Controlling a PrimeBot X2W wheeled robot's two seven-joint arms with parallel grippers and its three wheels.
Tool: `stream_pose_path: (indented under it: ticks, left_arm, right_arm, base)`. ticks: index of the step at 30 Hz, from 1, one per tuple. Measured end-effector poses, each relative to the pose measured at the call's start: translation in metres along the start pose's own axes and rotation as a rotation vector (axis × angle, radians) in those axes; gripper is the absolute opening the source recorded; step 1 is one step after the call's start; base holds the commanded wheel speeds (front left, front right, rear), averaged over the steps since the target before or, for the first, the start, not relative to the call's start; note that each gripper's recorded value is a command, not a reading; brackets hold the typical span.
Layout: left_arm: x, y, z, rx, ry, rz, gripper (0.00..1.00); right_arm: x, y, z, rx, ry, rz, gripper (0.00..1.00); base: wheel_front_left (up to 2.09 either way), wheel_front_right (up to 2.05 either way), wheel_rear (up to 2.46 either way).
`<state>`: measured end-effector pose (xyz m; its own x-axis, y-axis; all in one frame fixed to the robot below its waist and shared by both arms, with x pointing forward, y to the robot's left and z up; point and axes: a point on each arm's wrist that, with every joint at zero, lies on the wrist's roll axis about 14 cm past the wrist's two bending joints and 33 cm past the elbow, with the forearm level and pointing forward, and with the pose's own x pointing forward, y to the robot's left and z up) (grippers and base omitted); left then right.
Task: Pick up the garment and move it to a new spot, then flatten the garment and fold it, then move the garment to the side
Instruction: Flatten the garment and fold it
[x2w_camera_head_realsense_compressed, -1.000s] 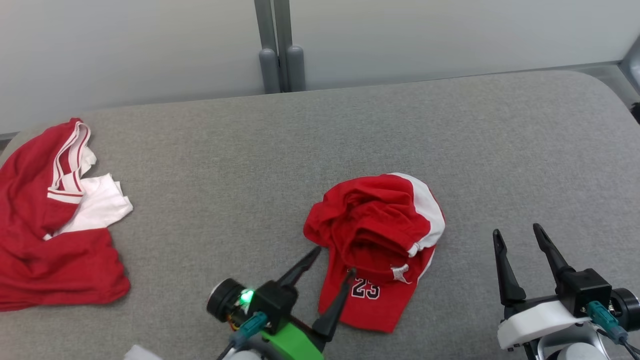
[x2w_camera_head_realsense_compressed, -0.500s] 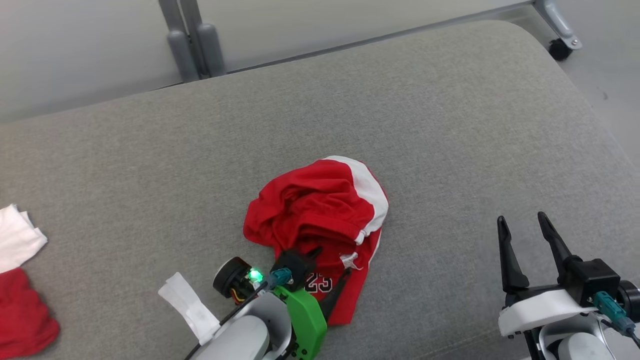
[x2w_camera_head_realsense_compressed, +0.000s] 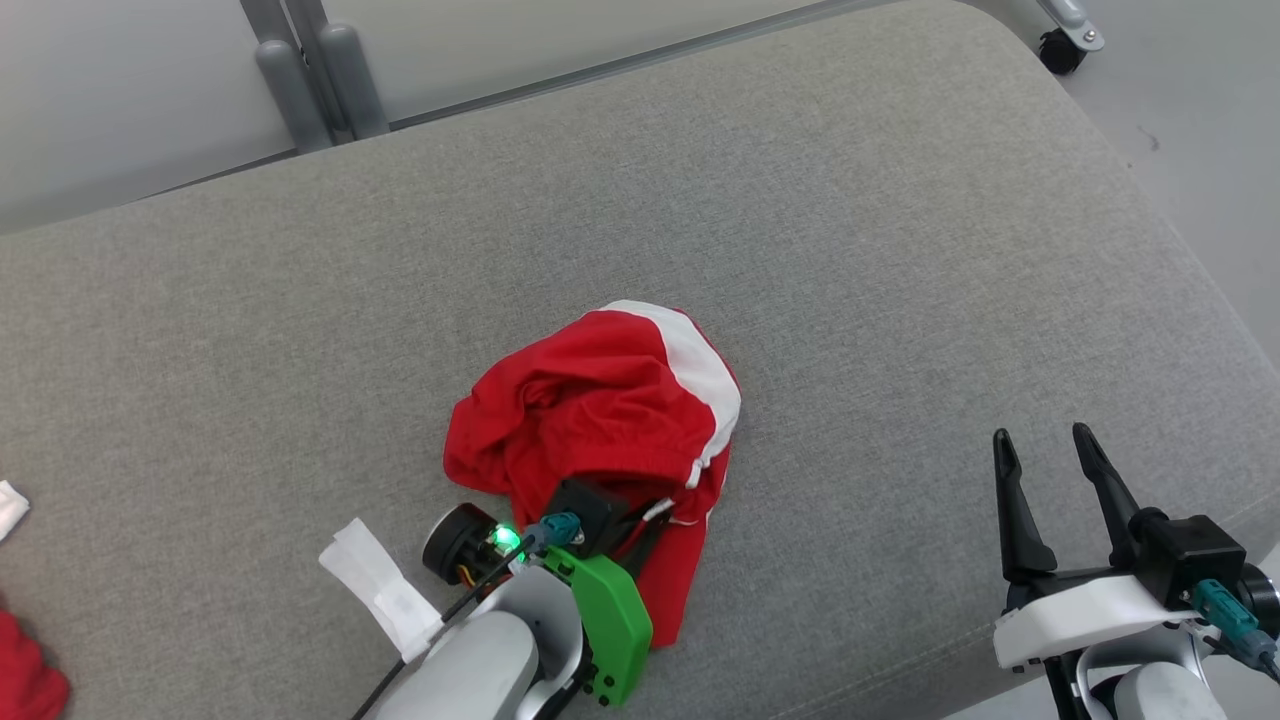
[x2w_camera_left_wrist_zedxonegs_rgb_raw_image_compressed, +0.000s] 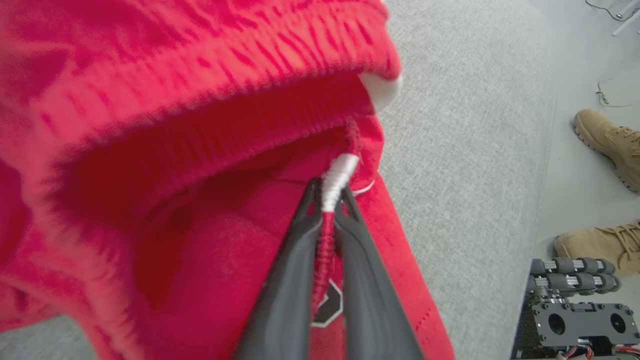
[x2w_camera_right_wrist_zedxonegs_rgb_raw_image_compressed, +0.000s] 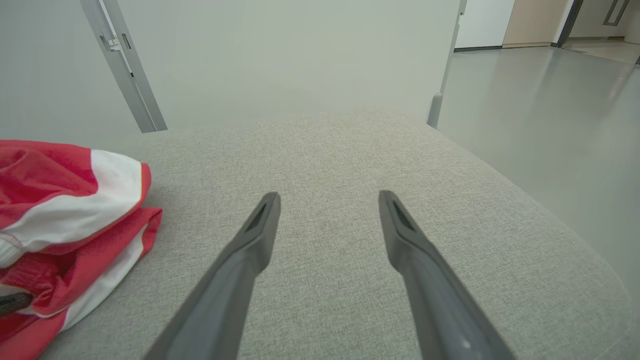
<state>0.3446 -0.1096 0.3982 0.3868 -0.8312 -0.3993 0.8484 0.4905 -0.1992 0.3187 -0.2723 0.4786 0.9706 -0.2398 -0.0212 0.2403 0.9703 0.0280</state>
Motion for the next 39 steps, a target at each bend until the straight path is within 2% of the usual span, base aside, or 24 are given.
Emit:
stream_pose_path:
  ticks: [3,8,13,17,21,25,27,29,31,33,36,39]
  left_arm:
    - [0.000,-0.002,0.020,-0.060,-0.072,0.003,0.00]
    - [-0.005,-0.001,0.084,-0.212,-0.254,-0.016,0.00]
    - [-0.018,0.015,0.158,-0.222,-0.426,-0.020,0.00]
    - [-0.031,0.044,0.212,-0.209,-0.558,0.036,0.00]
    - [-0.036,0.063,0.249,-0.185,-0.632,0.070,0.00]
    - [-0.043,0.065,0.289,-0.153,-0.745,0.057,0.00]
    - [-0.042,0.054,0.298,-0.158,-0.762,0.008,0.00]
    - [-0.043,0.042,0.301,-0.215,-0.777,-0.049,0.00]
    - [-0.047,0.015,0.302,-0.250,-0.774,-0.159,0.00]
    - [-0.051,-0.003,0.287,-0.283,-0.744,-0.230,0.00]
    - [-0.058,-0.018,0.246,-0.395,-0.665,-0.298,0.00]
    - [-0.069,-0.047,0.204,-0.508,-0.574,-0.378,0.00]
  right_arm:
    - [0.000,0.000,0.001,0.004,-0.003,-0.001,1.00]
    - [0.000,0.006,-0.003,0.018,0.005,0.016,1.00]
    - [0.001,0.013,-0.001,0.028,-0.002,0.037,1.00]
    - [0.000,0.017,0.000,0.031,-0.006,0.049,1.00]
    - [-0.001,0.012,0.005,0.040,-0.019,0.033,1.00]
    - [-0.008,0.005,0.000,0.039,-0.004,0.010,1.00]
    - [-0.011,0.001,-0.002,0.039,0.004,-0.002,1.00]
    - [-0.013,-0.001,-0.003,0.040,0.007,-0.010,1.00]
    - [-0.015,-0.005,-0.005,0.044,0.011,-0.022,1.00]
    - [-0.015,-0.007,-0.007,0.047,0.018,-0.026,1.00]
    - [-0.016,-0.001,-0.016,0.053,0.043,-0.011,1.00]
    - [-0.012,0.006,-0.018,0.049,0.048,0.015,1.00]
  base:
    - [0.00,0.00,0.00]
    - [0.00,0.00,0.00]
    - [0.00,0.00,0.00]
    - [0.00,0.00,0.00]
    - [0.00,0.00,0.00]
    - [0.00,0.00,0.00]
    - [0.00,0.00,0.00]
    - [0.00,0.00,0.00]
    - [0.00,0.00,0.00]
    - [0.00,0.00,0.00]
    - [0.00,0.00,0.00]
    - [0.00,0.00,0.00]
